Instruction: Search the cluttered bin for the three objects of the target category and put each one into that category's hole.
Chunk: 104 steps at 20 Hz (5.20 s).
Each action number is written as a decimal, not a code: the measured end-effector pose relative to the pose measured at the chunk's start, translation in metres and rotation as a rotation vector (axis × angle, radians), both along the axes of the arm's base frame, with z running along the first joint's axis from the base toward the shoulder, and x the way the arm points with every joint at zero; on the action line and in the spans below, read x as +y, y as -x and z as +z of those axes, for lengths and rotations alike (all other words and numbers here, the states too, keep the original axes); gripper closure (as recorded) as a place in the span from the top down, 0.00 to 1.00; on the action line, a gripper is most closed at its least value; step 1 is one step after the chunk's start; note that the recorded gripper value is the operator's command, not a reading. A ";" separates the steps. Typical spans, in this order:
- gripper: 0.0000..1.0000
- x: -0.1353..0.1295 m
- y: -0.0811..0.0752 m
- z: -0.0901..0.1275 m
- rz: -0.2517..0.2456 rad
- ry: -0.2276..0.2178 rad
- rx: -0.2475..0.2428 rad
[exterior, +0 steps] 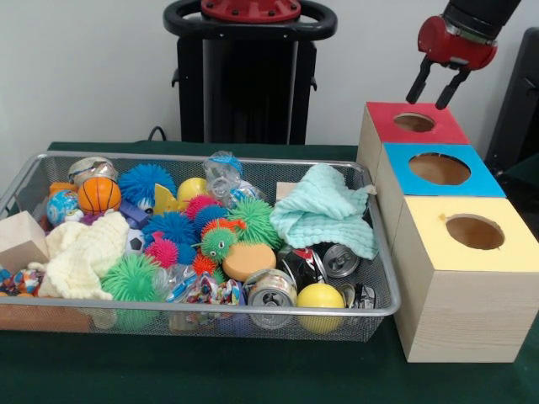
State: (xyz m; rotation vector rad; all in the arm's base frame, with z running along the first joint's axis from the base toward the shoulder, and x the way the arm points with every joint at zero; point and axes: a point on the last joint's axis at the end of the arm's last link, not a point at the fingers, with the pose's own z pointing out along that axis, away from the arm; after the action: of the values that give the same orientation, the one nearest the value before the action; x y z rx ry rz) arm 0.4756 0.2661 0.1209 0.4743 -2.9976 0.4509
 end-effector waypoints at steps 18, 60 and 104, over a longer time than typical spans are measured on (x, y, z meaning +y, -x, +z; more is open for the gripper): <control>1.00 -0.133 -0.059 -0.009 -0.275 -0.046 0.005; 1.00 -0.311 -0.107 -0.166 -0.298 -0.254 -0.017; 1.00 -0.238 -0.186 -0.090 0.024 -0.363 0.053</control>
State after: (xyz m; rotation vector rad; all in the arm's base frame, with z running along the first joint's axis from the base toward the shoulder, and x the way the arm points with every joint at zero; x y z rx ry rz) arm 0.6616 0.0279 0.0311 0.5356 -3.0280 -0.1087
